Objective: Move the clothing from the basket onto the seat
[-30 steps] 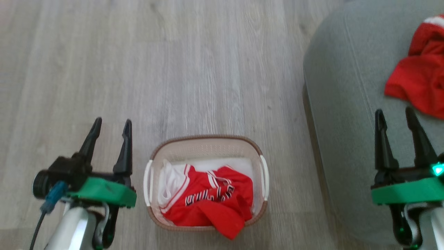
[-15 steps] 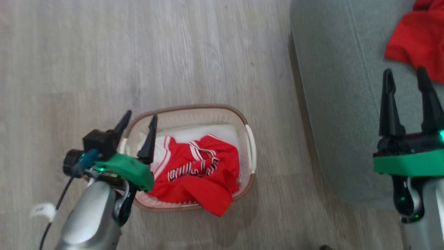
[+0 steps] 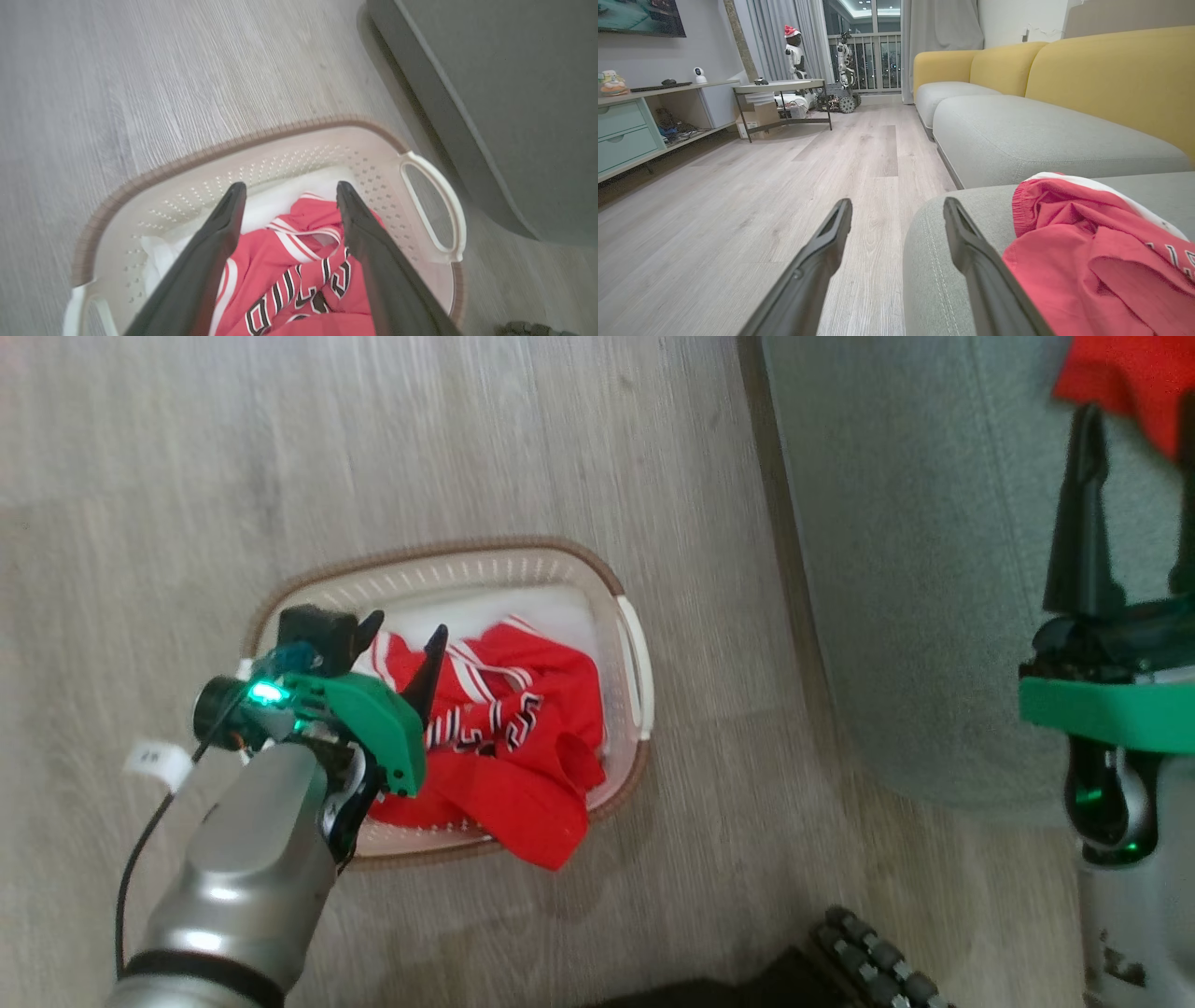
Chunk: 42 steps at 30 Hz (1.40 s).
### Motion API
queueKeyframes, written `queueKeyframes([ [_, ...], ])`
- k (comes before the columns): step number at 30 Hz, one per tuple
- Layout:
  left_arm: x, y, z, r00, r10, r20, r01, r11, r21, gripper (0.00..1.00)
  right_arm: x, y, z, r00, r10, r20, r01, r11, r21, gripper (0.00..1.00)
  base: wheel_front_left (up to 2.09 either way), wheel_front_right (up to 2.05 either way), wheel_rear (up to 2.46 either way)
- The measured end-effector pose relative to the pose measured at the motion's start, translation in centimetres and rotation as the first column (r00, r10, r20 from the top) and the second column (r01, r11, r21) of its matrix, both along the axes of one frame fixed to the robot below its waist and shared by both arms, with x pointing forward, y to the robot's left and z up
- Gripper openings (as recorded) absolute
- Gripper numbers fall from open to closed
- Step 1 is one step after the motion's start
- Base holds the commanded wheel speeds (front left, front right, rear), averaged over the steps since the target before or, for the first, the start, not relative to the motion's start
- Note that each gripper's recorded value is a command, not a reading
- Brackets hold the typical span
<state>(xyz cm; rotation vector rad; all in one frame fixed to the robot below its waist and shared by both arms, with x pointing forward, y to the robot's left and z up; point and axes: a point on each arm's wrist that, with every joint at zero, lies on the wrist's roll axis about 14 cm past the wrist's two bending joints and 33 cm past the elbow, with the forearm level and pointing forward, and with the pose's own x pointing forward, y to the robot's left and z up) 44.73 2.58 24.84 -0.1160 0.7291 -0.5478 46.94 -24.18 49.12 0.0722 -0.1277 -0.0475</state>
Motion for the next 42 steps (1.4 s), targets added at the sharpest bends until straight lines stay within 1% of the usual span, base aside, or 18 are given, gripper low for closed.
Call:
queueKeyframes([
  [6,-1.6,-0.9,-5.0,0.983,-0.057,-0.172,0.064,0.997,0.037,1.0,1.5,0.0,-0.8,1.0,-0.01,0.011,0.01,1.0,-0.001,1.0,0.0,0.0,0.0],
  [12,-2.7,-2.3,-9.1,0.951,-0.112,-0.288,0.128,0.991,0.037,1.0,3.0,-0.1,-1.4,0.999,-0.012,0.031,0.013,1.0,-0.022,1.0,0.0,0.0,0.0],
  [15,-4.1,-2.6,-11.2,0.922,-0.137,-0.363,0.164,0.986,0.043,1.0,3.4,-0.1,-2.1,0.999,-0.019,0.028,0.02,0.999,-0.034,1.0,0.0,0.0,0.0],
  [20,-6.3,-3.0,-14.0,0.875,-0.174,-0.451,0.217,0.975,0.045,1.0,4.1,-0.1,-3.1,1.0,-0.014,0.02,0.015,0.998,-0.06,1.0,0.0,0.0,0.0],
  [21,-7.0,-3.2,-15.0,0.852,-0.192,-0.487,0.245,0.969,0.045,1.0,4.3,-0.1,-3.5,1.0,-0.013,0.016,0.014,0.998,-0.068,1.0,0.0,0.0,0.0],
  [28,-8.5,-2.9,-17.8,0.783,-0.234,-0.576,0.329,0.942,0.064,1.0,4.5,-0.2,-5.5,1.0,-0.014,-0.025,0.012,0.996,-0.092,1.0,0.0,0.0,0.0],
  [32,-10.1,-2.7,-18.7,0.722,-0.261,-0.641,0.394,0.917,0.07,1.0,4.4,-0.4,-6.1,0.999,-0.018,-0.042,0.014,0.995,-0.099,1.0,0.0,0.0,0.0],
  [36,-10.6,-2.4,-19.0,0.705,-0.269,-0.656,0.41,0.909,0.068,1.0,4.4,-0.5,-6.3,0.999,-0.021,-0.047,0.016,0.995,-0.103,1.0,0.0,0.0,0.0],
  [37,-10.6,-2.4,-19.0,0.704,-0.268,-0.657,0.41,0.909,0.068,0.81,4.4,-0.5,-6.3,0.999,-0.021,-0.047,0.016,0.995,-0.103,1.0,0.0,0.0,0.0],
  [38,-10.7,-2.3,-19.0,0.701,-0.272,-0.659,0.413,0.909,0.064,0.47,4.4,-0.5,-6.3,0.999,-0.021,-0.047,0.016,0.995,-0.103,1.0,0.0,0.0,0.0],
  [39,-10.7,-2.3,-19.0,0.699,-0.278,-0.659,0.418,0.906,0.062,0.18,4.4,-0.5,-6.3,0.999,-0.021,-0.048,0.016,0.995,-0.103,1.0,0.0,0.0,0.0],
  [40,-10.7,-2.2,-19.0,0.7,-0.277,-0.658,0.417,0.907,0.062,0.18,4.4,-0.5,-6.3,0.999,-0.021,-0.048,0.016,0.995,-0.103,1.0,0.0,0.0,0.0],
  [41,-10.6,-2.2,-19.0,0.701,-0.277,-0.657,0.415,0.908,0.061,0.0,4.4,-0.5,-6.2,0.999,-0.022,-0.047,0.017,0.995,-0.103,1.0,0.0,0.0,0.0],
  [42,-10.5,-2.2,-18.9,0.705,-0.28,-0.652,0.414,0.909,0.058,0.0,4.4,-0.5,-6.2,0.999,-0.022,-0.046,0.017,0.995,-0.103,1.0,0.0,0.0,0.0],
])
